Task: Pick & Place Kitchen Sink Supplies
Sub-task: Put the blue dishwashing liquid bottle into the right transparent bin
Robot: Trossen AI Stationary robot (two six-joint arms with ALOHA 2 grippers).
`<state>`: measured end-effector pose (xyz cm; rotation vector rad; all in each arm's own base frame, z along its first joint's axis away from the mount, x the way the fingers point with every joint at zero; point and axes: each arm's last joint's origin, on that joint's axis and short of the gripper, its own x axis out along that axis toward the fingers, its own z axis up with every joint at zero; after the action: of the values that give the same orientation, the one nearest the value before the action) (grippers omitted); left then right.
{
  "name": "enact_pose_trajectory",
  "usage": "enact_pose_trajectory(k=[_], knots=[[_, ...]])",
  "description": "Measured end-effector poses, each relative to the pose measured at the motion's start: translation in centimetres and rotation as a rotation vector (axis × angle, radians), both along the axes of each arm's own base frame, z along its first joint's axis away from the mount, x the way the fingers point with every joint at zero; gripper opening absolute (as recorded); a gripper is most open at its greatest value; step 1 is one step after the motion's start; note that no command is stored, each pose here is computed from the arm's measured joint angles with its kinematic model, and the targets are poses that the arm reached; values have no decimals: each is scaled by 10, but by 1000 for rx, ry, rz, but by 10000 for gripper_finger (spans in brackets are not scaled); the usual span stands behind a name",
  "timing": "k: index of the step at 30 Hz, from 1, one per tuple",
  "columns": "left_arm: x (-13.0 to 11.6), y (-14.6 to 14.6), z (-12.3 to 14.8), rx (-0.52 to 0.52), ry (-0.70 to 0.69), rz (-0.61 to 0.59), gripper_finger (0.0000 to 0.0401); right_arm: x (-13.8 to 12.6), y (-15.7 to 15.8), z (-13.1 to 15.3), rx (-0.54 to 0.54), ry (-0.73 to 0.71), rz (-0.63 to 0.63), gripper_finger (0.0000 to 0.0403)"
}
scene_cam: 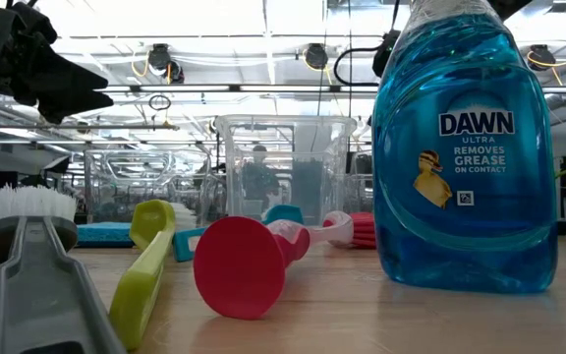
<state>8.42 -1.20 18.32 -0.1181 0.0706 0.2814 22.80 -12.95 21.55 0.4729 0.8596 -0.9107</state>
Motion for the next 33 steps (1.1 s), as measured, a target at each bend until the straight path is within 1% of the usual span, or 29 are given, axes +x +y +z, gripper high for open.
enact_pose_trajectory(k=[13, 23, 29, 33], knots=[[0, 0, 0, 0, 0, 0, 253, -2, 1, -1, 9, 22, 3, 166], [0, 0, 0, 0, 0, 0, 253, -1, 1, 0, -3, 26, 16, 219], [0, 0, 0, 0, 0, 0, 253, -2, 1, 2, -12, 17, 19, 241], [0, 0, 0, 6, 2, -1, 253, -5, 2, 9, -54, 9, 25, 256]])
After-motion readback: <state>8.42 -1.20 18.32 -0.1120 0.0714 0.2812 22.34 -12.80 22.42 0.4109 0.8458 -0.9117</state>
